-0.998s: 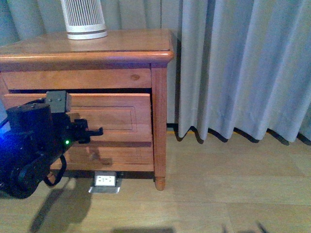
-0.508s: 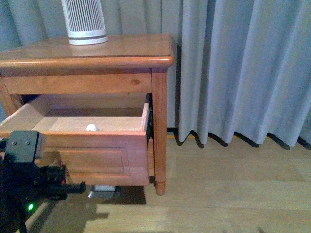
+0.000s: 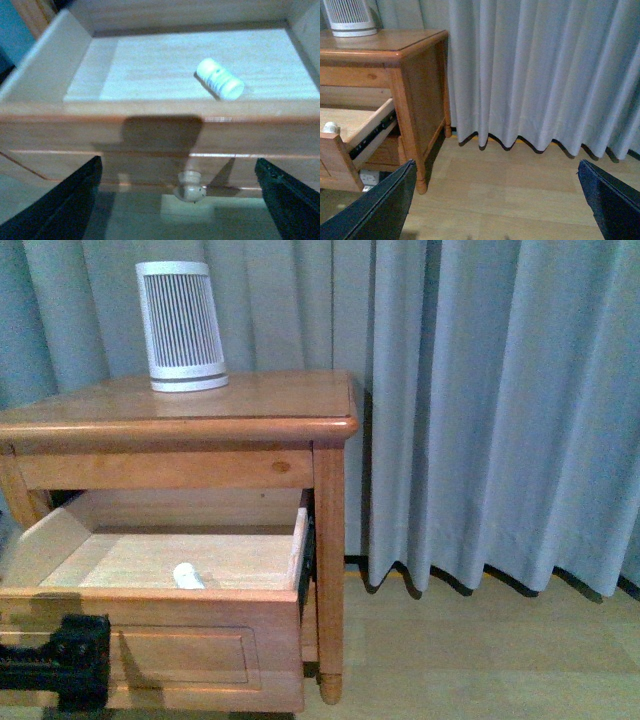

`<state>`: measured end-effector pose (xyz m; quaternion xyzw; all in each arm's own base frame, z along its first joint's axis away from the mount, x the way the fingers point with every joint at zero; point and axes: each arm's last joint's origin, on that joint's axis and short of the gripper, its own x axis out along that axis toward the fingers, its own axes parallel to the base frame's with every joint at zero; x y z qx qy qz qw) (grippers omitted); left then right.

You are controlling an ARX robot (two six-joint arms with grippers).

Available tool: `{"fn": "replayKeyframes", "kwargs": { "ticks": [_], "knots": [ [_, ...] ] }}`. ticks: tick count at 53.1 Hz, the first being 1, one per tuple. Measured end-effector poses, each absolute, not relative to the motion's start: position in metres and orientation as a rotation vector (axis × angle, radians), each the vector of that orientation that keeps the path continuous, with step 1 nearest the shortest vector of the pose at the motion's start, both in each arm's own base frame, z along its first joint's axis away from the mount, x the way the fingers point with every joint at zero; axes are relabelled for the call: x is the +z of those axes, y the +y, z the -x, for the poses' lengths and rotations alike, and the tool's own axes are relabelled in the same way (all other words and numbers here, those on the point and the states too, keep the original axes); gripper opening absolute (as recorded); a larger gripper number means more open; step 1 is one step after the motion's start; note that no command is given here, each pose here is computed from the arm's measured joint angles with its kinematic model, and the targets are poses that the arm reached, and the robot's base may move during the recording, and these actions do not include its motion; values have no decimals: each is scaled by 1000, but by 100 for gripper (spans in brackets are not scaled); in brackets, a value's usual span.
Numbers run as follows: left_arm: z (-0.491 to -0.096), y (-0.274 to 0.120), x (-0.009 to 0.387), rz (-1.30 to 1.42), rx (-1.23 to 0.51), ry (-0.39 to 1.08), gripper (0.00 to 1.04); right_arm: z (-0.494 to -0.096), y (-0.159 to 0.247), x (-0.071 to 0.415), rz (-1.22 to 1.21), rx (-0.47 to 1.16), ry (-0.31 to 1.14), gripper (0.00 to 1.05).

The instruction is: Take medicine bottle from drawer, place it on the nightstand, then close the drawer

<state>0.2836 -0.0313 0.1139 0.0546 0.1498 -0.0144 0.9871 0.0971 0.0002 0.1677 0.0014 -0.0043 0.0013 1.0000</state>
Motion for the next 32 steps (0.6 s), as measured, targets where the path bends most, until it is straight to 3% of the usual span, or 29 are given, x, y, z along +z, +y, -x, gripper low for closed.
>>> {"fn": "replayKeyframes", "kwargs": {
  "ticks": [8, 16, 29, 32],
  "knots": [
    [-255, -29, 177, -117, -31, 193, 98, -97, 0, 168, -3, 3, -9, 98],
    [-200, -27, 223, -128, 16, 97, 98, -97, 0, 168, -3, 3, -9, 98],
    [-118, -32, 225, -103, 85, 49, 98, -97, 0, 168, -3, 3, -9, 98],
    [-104, -34, 210, -67, 13, 28, 89, -97, 0, 168, -3, 3, -9, 98]
  ]
}}
